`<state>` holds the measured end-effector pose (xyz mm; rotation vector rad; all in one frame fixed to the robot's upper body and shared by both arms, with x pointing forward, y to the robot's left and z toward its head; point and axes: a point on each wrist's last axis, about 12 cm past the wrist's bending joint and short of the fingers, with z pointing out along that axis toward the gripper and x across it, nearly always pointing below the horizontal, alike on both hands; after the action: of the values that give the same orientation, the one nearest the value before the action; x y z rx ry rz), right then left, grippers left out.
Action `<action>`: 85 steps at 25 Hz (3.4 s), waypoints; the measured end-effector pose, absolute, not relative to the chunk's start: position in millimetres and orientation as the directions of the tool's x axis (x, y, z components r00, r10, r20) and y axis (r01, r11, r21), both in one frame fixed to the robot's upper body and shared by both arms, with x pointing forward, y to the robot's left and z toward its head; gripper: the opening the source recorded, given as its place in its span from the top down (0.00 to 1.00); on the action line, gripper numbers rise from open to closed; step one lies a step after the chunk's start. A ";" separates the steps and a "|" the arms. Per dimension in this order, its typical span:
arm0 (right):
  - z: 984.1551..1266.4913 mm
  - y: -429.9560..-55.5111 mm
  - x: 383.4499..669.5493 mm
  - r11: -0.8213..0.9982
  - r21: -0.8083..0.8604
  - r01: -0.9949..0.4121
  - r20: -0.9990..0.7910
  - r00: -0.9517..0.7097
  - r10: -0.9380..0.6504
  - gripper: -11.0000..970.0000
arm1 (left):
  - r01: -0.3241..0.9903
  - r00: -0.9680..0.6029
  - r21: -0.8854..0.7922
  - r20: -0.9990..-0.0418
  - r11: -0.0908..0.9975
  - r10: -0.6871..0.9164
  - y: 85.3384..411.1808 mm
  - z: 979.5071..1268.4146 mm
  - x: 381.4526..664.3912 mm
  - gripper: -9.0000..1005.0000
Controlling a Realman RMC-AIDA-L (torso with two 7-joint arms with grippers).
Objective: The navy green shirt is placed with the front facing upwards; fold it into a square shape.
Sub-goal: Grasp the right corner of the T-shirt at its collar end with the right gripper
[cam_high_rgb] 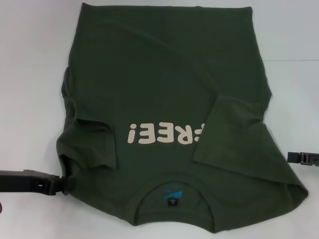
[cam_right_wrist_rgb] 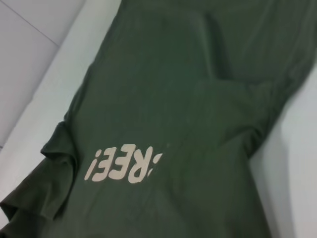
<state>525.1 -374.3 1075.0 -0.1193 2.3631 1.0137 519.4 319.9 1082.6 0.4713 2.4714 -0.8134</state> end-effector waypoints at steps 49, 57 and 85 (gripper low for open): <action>1057.2 -366.9 515.5 0.711 0.665 -0.228 -0.416 -0.904 0.100 0.64 | 0.472 -0.809 -0.445 -0.562 0.761 0.173 317.7 1086.4 525.2 0.94; 1058.4 -369.4 515.0 0.713 0.663 -0.228 -0.415 -0.905 0.096 0.59 | 0.471 -0.808 -0.443 -0.563 0.762 0.172 317.7 1086.5 525.7 0.94; 1057.5 -382.1 508.4 0.733 0.656 -0.181 -0.386 -0.915 0.119 0.46 | 0.479 -0.801 -0.435 -0.571 0.762 0.177 315.8 1089.6 530.6 0.94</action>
<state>508.4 -382.1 1057.5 -0.0473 2.5305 1.0170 530.6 315.8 1089.6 0.4925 2.4481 -0.7945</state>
